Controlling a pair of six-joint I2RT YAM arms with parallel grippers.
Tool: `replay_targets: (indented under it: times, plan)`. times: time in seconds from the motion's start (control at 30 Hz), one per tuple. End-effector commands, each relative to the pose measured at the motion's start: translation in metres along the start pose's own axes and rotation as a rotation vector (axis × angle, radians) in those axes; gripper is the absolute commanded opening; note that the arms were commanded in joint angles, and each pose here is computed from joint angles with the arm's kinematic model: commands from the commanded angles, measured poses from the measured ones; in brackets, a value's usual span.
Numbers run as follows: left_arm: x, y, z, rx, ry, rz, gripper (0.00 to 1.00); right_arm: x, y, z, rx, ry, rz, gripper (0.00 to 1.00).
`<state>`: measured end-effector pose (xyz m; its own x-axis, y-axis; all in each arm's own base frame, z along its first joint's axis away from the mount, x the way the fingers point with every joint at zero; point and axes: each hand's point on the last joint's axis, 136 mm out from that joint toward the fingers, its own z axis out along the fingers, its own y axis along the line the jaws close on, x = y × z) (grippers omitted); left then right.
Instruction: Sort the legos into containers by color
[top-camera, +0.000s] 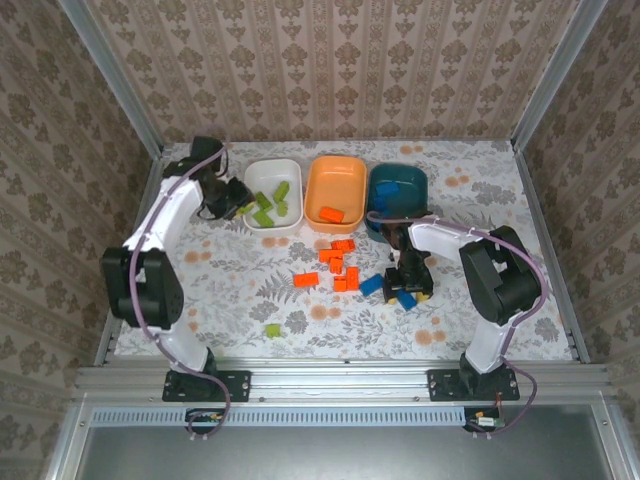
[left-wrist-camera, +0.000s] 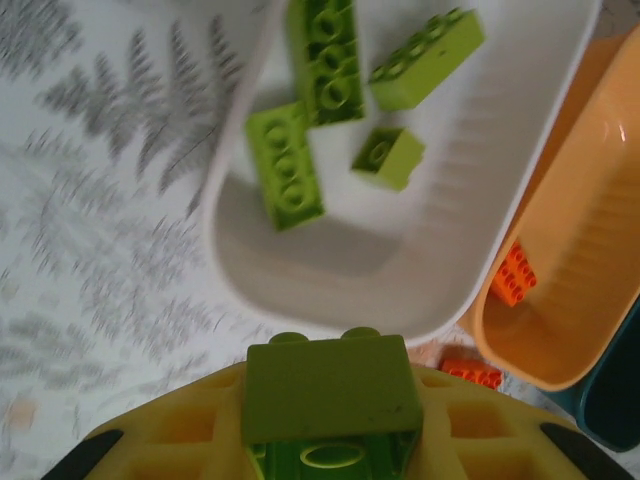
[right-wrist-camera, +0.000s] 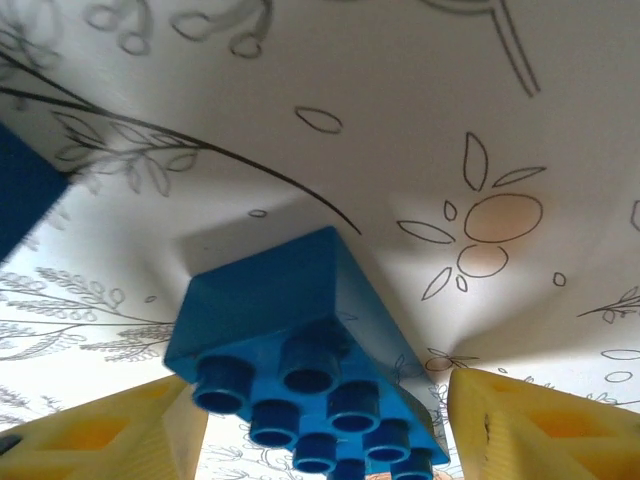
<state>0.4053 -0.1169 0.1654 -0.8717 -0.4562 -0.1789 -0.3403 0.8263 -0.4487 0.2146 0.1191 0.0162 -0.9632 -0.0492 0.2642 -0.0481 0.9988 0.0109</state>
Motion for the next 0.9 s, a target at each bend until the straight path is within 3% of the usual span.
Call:
replay_targets:
  times: [0.0,0.1,0.27,0.43,0.67,0.87]
  plan:
    - [-0.004,0.000,0.015,-0.081,0.053,0.108,0.32,0.007,-0.001,0.007,0.004,0.022,0.014,0.61]
    - [-0.013,-0.010,0.031,-0.096,0.070,0.149,0.32,0.007,-0.002,0.004,0.002,0.002,0.031,0.53]
    - [-0.021,-0.013,0.053,-0.124,0.097,0.176,0.34,0.008,0.002,-0.002,-0.023,-0.019,0.059,0.48]
    - [-0.027,-0.017,0.066,-0.115,0.108,0.179,0.48,0.011,0.005,-0.008,-0.052,-0.038,0.076,0.44]
    - [-0.027,-0.024,0.057,-0.093,0.097,0.178,0.59,0.011,0.005,-0.011,-0.054,-0.045,0.069,0.42]
    - [-0.026,-0.028,0.023,-0.064,0.028,0.191,0.65,0.009,0.008,-0.015,-0.067,-0.062,0.058,0.40]
